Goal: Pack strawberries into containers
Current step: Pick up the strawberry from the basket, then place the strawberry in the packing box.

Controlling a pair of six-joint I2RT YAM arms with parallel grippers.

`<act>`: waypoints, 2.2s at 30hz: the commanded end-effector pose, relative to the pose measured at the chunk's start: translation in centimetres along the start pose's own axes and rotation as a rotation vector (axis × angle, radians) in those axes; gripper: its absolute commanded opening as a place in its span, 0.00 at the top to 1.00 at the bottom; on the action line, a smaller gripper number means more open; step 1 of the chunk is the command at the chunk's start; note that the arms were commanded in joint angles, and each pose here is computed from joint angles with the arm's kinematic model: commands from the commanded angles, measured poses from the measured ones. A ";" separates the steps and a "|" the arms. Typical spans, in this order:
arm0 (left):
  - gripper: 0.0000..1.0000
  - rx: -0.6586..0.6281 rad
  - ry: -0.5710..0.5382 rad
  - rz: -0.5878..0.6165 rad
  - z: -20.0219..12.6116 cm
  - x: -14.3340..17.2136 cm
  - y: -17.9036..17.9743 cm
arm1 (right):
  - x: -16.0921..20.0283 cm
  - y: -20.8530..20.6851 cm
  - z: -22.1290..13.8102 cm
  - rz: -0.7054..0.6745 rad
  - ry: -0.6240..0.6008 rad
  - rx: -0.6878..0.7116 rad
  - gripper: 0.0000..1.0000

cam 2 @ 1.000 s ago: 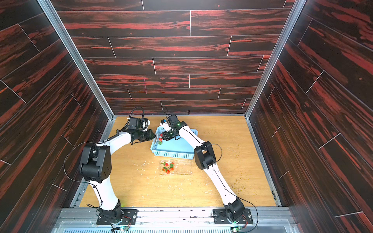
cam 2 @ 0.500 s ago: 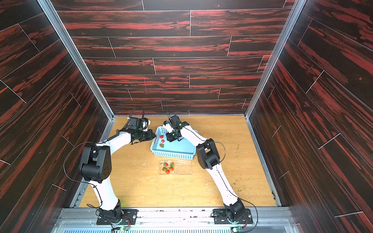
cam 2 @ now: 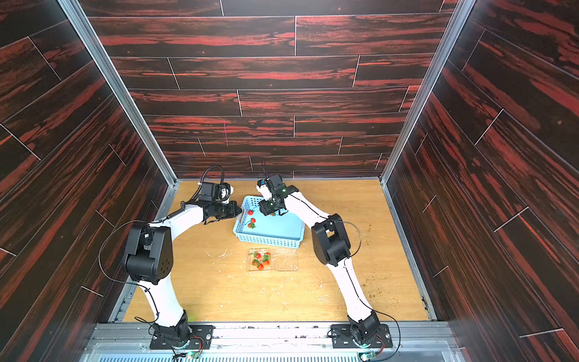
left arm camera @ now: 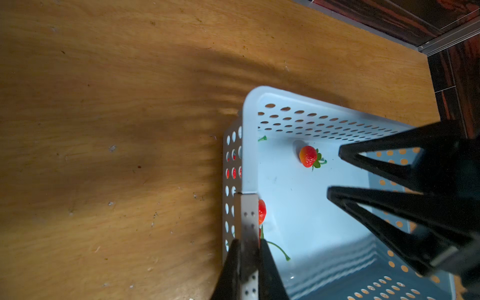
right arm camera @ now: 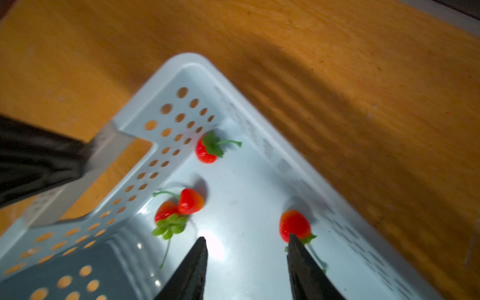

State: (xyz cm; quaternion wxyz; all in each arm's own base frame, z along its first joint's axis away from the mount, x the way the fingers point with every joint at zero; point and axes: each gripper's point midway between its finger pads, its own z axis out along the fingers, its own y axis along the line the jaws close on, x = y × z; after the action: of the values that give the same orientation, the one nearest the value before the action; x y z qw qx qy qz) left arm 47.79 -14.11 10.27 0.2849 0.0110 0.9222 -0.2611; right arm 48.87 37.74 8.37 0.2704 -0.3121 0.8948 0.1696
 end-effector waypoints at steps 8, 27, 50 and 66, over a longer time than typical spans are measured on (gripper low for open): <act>1.00 0.033 -0.050 0.051 -2.2 -1.6 -1.9 | 3.4 -2.8 4.1 -0.018 0.118 0.090 0.46; 1.00 0.032 -0.044 0.052 -2.2 -1.5 -1.9 | 4.4 -3.5 4.6 -0.004 0.149 0.101 0.68; 1.00 0.027 -0.063 0.029 -0.9 -2.0 -1.3 | 4.4 11.5 -13.0 -0.147 -0.032 -0.166 0.76; 1.00 0.018 -0.069 0.025 -1.2 -2.2 -1.2 | 14.4 17.5 -7.3 -0.154 0.192 -0.301 0.55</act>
State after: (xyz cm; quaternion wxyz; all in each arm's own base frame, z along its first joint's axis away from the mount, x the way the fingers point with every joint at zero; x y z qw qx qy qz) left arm 48.26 -14.13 10.91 0.2985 0.0100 0.9174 -0.2629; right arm 25.38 40.31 8.19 0.1479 -0.4269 0.8566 0.2494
